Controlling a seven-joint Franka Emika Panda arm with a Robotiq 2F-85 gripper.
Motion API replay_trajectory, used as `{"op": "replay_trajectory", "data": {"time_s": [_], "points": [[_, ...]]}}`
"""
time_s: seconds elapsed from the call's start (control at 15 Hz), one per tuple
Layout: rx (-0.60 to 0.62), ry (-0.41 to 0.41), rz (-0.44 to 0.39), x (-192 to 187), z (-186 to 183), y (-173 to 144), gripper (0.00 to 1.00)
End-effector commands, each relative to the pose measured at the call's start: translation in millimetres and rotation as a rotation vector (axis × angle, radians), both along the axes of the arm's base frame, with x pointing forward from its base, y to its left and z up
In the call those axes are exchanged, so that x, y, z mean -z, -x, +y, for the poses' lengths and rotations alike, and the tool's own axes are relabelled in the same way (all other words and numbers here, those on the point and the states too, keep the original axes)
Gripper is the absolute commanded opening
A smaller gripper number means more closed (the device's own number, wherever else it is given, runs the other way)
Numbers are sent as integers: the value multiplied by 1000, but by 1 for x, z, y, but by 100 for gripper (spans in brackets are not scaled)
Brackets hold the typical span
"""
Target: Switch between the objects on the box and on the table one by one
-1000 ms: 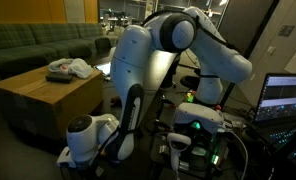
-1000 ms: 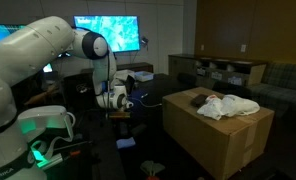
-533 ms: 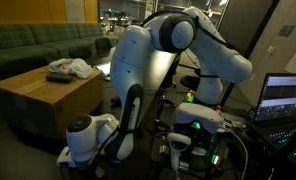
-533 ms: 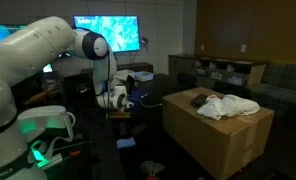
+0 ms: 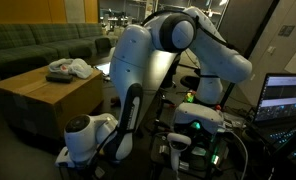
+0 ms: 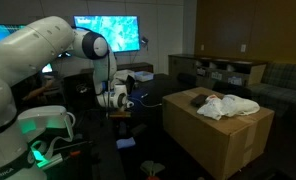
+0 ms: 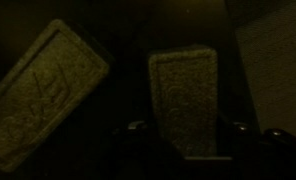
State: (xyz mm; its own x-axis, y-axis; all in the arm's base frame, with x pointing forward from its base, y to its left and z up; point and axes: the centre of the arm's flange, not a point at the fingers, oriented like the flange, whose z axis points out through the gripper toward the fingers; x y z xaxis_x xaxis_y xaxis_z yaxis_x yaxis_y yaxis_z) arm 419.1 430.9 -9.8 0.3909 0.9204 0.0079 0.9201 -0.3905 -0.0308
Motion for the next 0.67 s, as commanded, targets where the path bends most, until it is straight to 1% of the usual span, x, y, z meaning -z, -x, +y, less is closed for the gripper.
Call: {"op": "replay_trajectory", "data": {"time_s": [0.0,0.27,0.6], "points": [[-6,30,15,-24,0,-3,33],[2,77,20,-52,-1,-2,33],[43,131,-2,-93,-9,-7,33]]}}
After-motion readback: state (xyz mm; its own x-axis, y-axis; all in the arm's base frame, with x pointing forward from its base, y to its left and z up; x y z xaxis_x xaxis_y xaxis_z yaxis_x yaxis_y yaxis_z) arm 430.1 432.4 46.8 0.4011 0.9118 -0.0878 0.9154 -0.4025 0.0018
